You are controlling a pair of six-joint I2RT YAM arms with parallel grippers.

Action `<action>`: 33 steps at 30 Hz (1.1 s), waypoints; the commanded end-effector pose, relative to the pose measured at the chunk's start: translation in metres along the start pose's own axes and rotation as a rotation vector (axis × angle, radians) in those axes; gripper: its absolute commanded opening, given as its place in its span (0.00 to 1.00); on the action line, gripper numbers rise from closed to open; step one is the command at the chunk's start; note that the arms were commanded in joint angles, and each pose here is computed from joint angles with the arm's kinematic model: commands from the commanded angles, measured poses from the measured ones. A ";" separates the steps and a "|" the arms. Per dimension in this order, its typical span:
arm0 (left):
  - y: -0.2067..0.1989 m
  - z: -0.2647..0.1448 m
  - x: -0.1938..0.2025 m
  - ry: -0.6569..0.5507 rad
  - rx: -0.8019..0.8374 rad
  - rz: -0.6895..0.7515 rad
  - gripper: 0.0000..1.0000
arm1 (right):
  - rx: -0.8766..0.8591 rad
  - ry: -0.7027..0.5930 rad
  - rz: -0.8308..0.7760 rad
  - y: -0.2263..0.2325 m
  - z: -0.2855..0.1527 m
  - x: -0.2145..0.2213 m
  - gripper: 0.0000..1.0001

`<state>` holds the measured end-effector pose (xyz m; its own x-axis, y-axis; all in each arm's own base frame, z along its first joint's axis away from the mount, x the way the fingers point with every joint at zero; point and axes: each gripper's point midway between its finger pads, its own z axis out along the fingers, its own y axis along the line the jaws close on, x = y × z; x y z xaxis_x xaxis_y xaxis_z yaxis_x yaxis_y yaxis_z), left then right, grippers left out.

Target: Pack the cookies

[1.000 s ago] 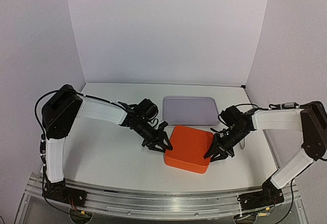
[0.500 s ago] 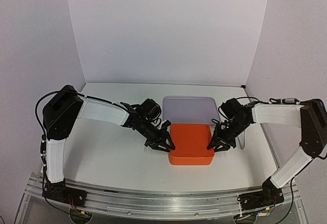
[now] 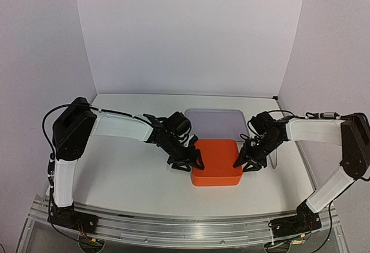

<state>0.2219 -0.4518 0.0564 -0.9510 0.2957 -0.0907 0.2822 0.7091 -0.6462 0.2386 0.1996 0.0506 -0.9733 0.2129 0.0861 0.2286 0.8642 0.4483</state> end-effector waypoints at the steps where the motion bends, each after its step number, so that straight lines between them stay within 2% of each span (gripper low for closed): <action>1: -0.007 -0.035 -0.030 -0.177 -0.132 0.056 0.79 | 0.079 -0.109 0.004 -0.007 -0.014 -0.016 0.47; 3: -0.018 -0.054 -0.041 -0.247 -0.137 0.073 0.95 | 0.061 -0.148 -0.010 0.003 -0.028 -0.021 0.52; 4: -0.023 -0.061 -0.044 -0.269 -0.136 0.082 0.99 | 0.054 -0.165 -0.018 0.006 -0.035 -0.023 0.54; 6: -0.034 -0.078 -0.050 -0.307 -0.133 0.111 1.00 | 0.051 -0.208 -0.029 0.012 -0.051 -0.026 0.69; 9: -0.039 -0.118 -0.064 -0.426 -0.212 0.125 1.00 | 0.100 -0.326 -0.044 0.009 -0.085 -0.034 0.78; 11: -0.032 -0.158 -0.079 -0.574 -0.306 0.105 1.00 | 0.141 -0.438 -0.062 0.005 -0.113 -0.041 0.87; 14: -0.013 -0.232 -0.097 -0.781 -0.410 0.021 1.00 | 0.235 -0.638 -0.097 -0.007 -0.160 -0.053 0.91; 17: 0.021 -0.287 -0.101 -0.904 -0.475 -0.090 1.00 | 0.348 -0.826 -0.102 -0.026 -0.204 -0.059 0.92; 20: 0.059 -0.317 -0.095 -0.959 -0.535 -0.188 1.00 | 0.417 -0.949 -0.097 -0.039 -0.235 -0.058 0.93; 25: 0.110 -0.335 -0.085 -0.964 -0.599 -0.326 1.00 | 0.477 -0.994 -0.110 -0.051 -0.247 -0.055 0.94; 33: 0.127 -0.331 -0.076 -0.952 -0.576 -0.376 1.00 | 0.471 -0.987 -0.095 -0.056 -0.241 -0.051 0.96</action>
<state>0.3768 -0.1769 0.2259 -0.6452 -0.3837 -0.6607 -0.2394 0.9227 -0.3021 0.2734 0.0380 0.2340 -0.6040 0.2333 -0.7621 0.3212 0.9464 0.0351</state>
